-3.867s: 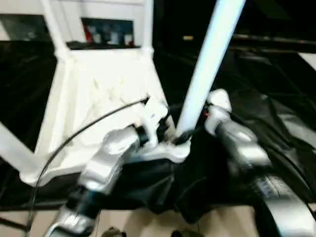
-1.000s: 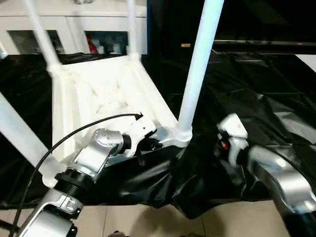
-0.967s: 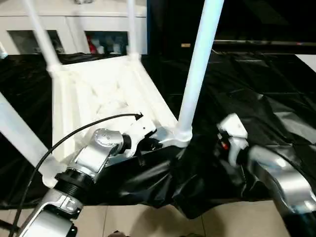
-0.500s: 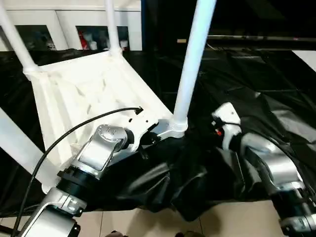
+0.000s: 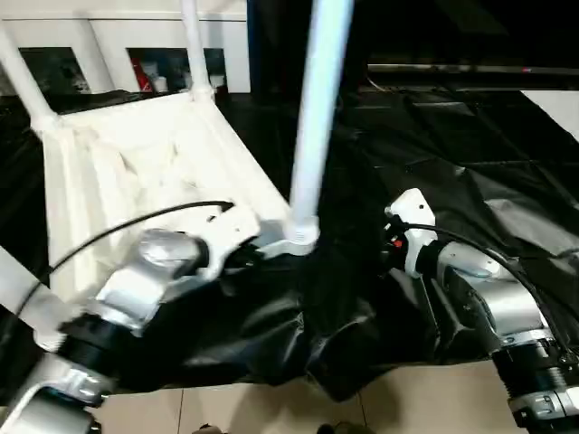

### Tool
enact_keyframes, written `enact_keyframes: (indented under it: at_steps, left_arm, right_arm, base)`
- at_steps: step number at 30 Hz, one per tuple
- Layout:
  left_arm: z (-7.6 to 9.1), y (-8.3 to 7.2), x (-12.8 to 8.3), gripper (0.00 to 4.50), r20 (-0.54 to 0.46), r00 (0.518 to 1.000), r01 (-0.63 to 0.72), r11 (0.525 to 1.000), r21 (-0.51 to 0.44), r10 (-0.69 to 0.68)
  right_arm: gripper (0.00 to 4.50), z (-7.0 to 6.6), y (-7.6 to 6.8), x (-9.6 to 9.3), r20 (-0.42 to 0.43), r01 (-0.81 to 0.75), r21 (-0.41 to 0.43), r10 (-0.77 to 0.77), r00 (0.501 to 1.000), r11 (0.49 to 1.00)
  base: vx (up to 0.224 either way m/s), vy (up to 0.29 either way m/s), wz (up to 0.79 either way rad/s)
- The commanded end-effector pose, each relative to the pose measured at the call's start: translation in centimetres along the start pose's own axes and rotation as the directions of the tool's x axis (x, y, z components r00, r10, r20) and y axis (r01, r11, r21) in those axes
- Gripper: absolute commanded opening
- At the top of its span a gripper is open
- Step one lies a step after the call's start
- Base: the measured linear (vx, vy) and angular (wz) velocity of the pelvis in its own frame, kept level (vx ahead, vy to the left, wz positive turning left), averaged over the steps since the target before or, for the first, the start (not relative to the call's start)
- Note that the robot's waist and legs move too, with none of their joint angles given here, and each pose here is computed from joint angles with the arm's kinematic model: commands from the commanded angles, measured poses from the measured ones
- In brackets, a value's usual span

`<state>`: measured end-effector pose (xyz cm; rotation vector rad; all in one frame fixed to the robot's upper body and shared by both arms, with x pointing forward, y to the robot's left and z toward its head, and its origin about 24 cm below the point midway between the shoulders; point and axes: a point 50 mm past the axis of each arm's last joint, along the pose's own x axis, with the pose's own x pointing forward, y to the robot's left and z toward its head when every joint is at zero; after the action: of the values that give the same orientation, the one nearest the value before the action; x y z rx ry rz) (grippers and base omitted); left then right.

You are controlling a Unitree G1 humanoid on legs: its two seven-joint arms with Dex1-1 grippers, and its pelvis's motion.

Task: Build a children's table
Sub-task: Rotate leg to tighten

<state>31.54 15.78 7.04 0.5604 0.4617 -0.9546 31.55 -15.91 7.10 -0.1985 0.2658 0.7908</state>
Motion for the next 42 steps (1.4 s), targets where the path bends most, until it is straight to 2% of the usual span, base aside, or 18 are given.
enact_keyframes:
  at_steps: [1,3,6,9,12,15,19,26,32,33,42]
  left_arm:
    - [-2.4,0.1,-0.6,0.0,-0.076,0.997,0.001,1.0,-0.027,-0.003]
    - [-1.5,-0.4,-0.7,0.0,-0.004,0.998,0.056,0.996,-0.067,-0.056]
    - [0.3,-2.1,-0.5,0.0,0.12,0.972,0.205,0.978,-0.031,-0.2]
    - [0.8,-2.9,-0.2,0.0,0.149,0.956,0.255,0.967,0.0,-0.252]
    - [1.3,-3.0,0.2,0.0,0.166,0.952,0.259,0.966,0.016,-0.258]
    - [1.7,-2.9,0.5,0.0,0.169,0.949,0.263,0.964,0.032,-0.264]
    - [1.9,-2.6,0.9,0.0,0.148,0.957,0.244,0.968,0.051,-0.249]
    - [2.2,-2.4,1.3,0.0,0.15,0.954,0.254,0.965,0.059,-0.26]
    - [2.3,-2.6,1.5,0.0,0.145,0.949,0.272,0.96,0.07,-0.279]
    - [2.3,-2.6,1.5,0.0,0.143,0.949,0.272,0.96,0.07,-0.28]
    - [2.1,-2.5,1.4,0.0,0.134,0.95,0.276,0.959,0.069,-0.283]
  right_arm:
    - [4.5,0.5,0.0,0.2,0.012,-0.009,-0.024,0.009,1.0,1.0]
    - [4.5,0.8,0.1,0.4,0.029,-0.028,-0.024,0.029,0.999,0.999]
    - [4.5,1.0,0.8,0.6,0.053,-0.091,-0.023,0.093,0.994,0.996]
    - [4.5,0.8,1.2,0.8,0.046,-0.126,-0.021,0.127,0.991,0.992]
    - [4.5,0.7,1.5,1.0,0.032,-0.158,-0.042,0.159,0.987,0.987]
    - [4.5,0.5,2.0,1.1,0.008,-0.216,-0.087,0.218,0.976,0.972]
    - [4.5,0.6,2.6,1.1,0.01,-0.264,-0.103,0.267,0.964,0.959]
    - [4.5,0.5,2.0,0.8,0.004,-0.246,-0.103,0.248,0.969,0.964]
    - [4.5,0.6,1.7,1.5,0.021,-0.214,-0.085,0.216,0.976,0.973]
    - [4.31,0.7,1.7,1.6,0.026,-0.214,-0.079,0.217,0.976,0.974]
    - [3.68,0.7,1.7,1.8,0.042,-0.217,-0.061,0.22,0.975,0.974]
  base:
    - [0.0,0.0,0.0]
    - [0.0,0.0,0.0]
    - [0.0,0.0,0.0]
    - [0.0,0.0,0.0]
    - [0.0,0.0,0.0]
    - [0.0,0.0,0.0]
    - [0.0,0.0,0.0]
    - [0.0,0.0,0.0]
    - [0.0,0.0,0.0]
    - [0.0,0.0,0.0]
    - [0.0,0.0,0.0]
